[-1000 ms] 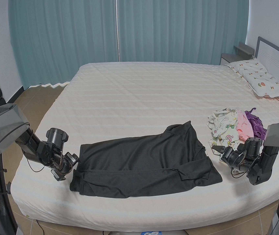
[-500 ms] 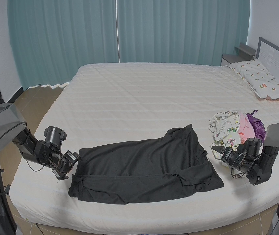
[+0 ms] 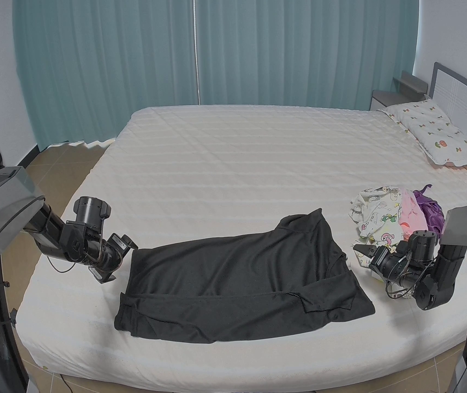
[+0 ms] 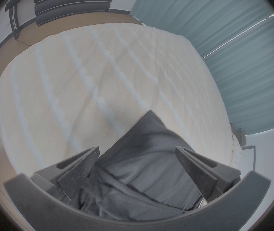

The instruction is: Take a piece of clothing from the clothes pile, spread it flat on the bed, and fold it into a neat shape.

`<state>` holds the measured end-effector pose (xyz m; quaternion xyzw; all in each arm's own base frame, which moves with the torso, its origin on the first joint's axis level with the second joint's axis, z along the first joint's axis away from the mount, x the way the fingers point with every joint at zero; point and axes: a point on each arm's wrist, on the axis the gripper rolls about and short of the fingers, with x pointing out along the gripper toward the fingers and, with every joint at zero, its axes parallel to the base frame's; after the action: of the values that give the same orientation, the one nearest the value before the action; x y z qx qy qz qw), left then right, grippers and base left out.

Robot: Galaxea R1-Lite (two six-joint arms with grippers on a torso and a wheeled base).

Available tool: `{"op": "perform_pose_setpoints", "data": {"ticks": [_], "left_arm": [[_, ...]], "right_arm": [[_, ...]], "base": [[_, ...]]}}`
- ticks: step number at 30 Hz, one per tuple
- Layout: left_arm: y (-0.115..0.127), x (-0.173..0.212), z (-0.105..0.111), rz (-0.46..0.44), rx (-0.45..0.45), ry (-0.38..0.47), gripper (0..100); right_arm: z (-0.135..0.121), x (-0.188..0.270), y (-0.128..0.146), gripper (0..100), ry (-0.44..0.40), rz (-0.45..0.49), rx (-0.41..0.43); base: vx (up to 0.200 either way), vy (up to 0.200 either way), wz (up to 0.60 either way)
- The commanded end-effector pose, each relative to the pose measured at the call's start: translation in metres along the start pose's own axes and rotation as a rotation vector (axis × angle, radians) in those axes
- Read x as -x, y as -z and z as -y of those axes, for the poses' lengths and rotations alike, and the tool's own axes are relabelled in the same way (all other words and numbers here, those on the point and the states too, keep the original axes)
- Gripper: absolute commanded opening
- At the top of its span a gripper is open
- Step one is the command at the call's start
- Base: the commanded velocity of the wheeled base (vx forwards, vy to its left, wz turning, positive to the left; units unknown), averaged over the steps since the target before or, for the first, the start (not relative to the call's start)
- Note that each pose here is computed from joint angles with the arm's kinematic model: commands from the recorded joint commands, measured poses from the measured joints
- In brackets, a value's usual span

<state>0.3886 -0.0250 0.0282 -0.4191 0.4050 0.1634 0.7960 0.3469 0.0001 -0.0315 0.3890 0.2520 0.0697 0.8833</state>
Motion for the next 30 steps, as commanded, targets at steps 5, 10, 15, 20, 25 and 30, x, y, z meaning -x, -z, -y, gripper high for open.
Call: {"op": "perform_pose_setpoints", "data": {"ticks": [5, 10, 15, 20, 25, 30], "left_arm": [[-0.015, -0.049, 0.019, 0.022, -0.106, 0.060, 100], [-0.019, -0.065, 0.021, 0.003, -0.213, 0.144, 100], [-0.022, -0.074, 0.014, -0.006, -0.307, 0.175, 100], [-0.027, -0.083, 0.004, 0.033, -0.331, 0.185, 100], [-0.027, -0.083, 0.004, 0.055, -0.336, 0.209, 100], [-0.024, -0.083, 0.005, 0.056, -0.341, 0.226, 100]], "right_arm": [[-0.001, -0.001, 0.003, 100, -0.003, -0.008, 0.004], [0.000, -0.004, 0.004, 100, -0.001, -0.012, 0.004], [-0.002, -0.005, 0.007, 100, -0.006, -0.021, 0.010], [-0.001, -0.005, 0.010, 100, -0.002, -0.030, 0.011], [-0.001, -0.006, 0.010, 100, -0.003, -0.029, 0.012], [-0.002, -0.008, 0.009, 100, -0.006, -0.027, 0.014]], "base": [[0.000, 0.000, 0.00], [0.000, 0.000, 0.00], [0.000, 0.000, 0.00], [0.000, 0.000, 0.00], [0.000, 0.000, 0.00], [0.000, 0.000, 0.00]]}}
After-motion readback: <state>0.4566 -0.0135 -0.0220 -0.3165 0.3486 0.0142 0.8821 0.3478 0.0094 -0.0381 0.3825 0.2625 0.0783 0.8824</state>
